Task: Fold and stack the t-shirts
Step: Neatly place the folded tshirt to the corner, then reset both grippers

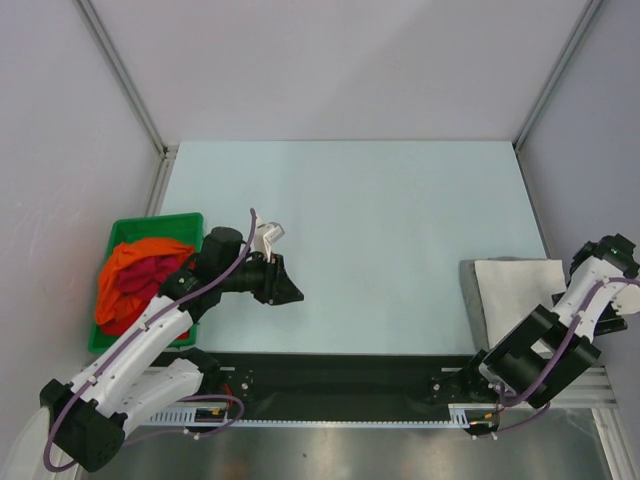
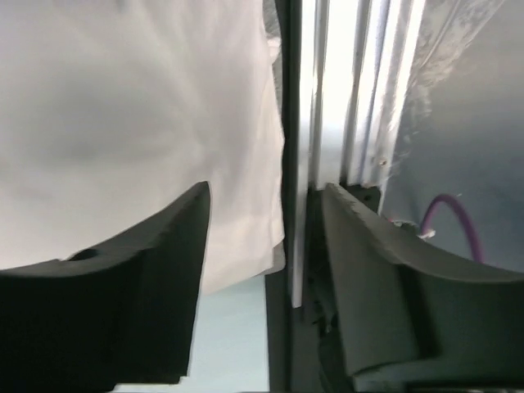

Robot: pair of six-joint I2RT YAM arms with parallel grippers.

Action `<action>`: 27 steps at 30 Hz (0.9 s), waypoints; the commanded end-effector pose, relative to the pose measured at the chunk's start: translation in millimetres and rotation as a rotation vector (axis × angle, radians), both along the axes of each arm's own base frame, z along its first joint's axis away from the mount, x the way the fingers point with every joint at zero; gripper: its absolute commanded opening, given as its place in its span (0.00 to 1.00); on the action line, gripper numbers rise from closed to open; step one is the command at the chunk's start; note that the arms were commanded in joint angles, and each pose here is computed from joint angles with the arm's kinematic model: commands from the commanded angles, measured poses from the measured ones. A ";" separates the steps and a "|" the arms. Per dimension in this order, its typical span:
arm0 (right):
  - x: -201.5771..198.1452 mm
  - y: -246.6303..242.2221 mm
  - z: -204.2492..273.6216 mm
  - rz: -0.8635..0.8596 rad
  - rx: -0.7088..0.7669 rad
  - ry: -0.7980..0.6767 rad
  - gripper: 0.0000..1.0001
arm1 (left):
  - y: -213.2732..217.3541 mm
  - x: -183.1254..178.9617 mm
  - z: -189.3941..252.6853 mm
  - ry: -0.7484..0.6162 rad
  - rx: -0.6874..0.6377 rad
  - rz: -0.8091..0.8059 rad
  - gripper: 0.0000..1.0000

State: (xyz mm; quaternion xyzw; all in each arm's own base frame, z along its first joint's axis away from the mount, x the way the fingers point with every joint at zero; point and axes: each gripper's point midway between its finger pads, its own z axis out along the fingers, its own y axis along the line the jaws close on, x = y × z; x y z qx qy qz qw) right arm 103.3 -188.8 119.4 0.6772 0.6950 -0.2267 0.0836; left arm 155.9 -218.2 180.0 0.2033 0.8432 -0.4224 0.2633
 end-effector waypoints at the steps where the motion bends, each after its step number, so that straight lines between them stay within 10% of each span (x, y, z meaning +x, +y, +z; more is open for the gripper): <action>1: -5.9 -6.1 33.4 0.012 -0.119 0.018 0.64 | -2.7 0.9 9.1 -0.049 -0.042 -0.027 0.36; 9: 118.1 45.7 62.4 0.397 -0.181 -0.183 0.63 | -2.1 3.5 8.0 -0.041 -0.049 -0.019 0.36; 14: 213.8 188.8 86.6 0.886 -0.137 -0.431 0.63 | 0.5 7.0 8.2 -0.041 -0.050 0.011 0.36; 27: 167.0 415.0 54.3 1.264 0.558 -1.037 0.61 | 19.0 11.2 2.7 -0.018 -0.237 0.303 0.40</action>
